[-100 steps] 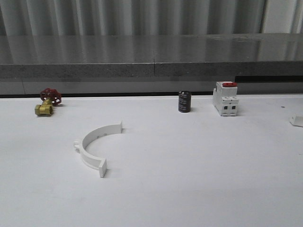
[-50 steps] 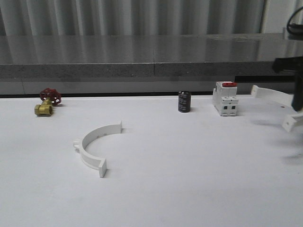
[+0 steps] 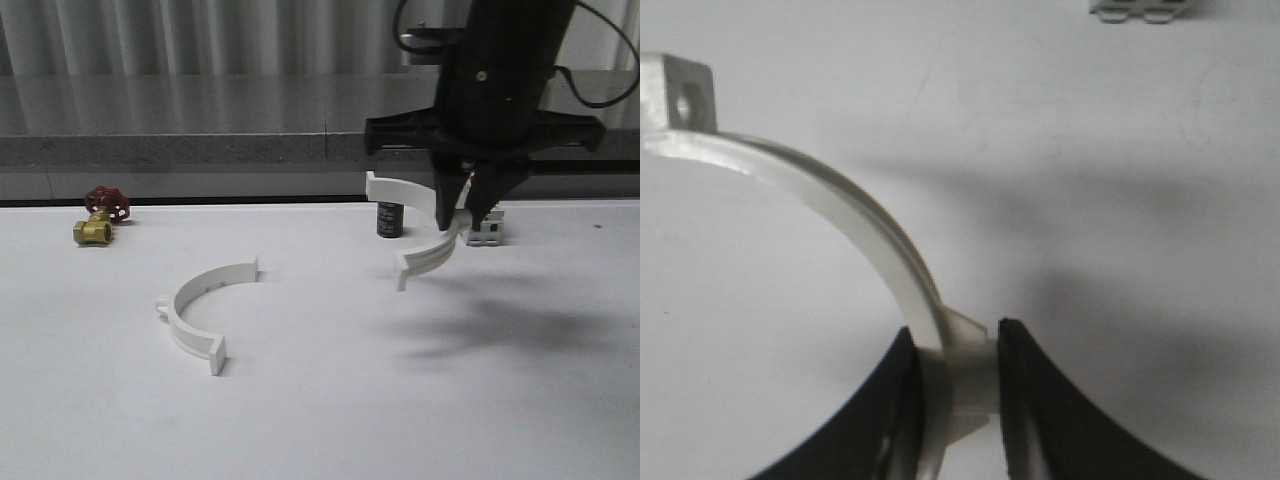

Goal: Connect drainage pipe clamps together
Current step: 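Carry the second clamp half with the right gripper toward the first half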

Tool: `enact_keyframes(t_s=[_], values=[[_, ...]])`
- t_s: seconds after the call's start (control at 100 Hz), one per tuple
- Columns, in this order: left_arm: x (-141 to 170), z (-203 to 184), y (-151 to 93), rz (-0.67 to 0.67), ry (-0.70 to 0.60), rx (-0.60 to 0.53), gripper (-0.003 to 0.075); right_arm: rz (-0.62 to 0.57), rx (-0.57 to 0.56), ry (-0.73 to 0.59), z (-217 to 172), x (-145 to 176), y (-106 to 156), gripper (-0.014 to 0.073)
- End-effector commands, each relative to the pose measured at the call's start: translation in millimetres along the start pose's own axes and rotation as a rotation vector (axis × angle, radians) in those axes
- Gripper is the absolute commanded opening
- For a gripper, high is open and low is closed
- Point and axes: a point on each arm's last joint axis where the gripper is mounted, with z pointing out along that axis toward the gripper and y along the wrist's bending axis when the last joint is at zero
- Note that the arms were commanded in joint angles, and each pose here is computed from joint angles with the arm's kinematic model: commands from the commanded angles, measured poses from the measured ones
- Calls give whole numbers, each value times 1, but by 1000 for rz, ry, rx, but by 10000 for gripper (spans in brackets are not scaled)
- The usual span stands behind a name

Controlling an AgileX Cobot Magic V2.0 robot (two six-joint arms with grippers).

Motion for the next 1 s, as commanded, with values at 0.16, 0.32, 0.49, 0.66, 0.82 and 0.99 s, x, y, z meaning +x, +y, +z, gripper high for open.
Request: enact_keyframes(t_s=[0.16,0.32,0.49,0.66,0.82,0.99], values=[[-14,-4,-3,0,-93,24,-20,-5,-27,-93,-7,-3,45,90],[-14,-4,-3,0,-93,24,-20,-5,-28,-73,1,-3,67,90],[-14,-4,-3,0,-93,24,-20,2,-42,-73,5,-5,86,90],[-14,-4,-3,0,-93,24,-20,28,-45,-66,12,-5,97,90],[-14,-4,-3,0,-93,24,-20,34,-40,-57,15,-2,99,90],[-14,-4,-3,0,-93,24,-20,49,-39,-53,16,-2,99,90]])
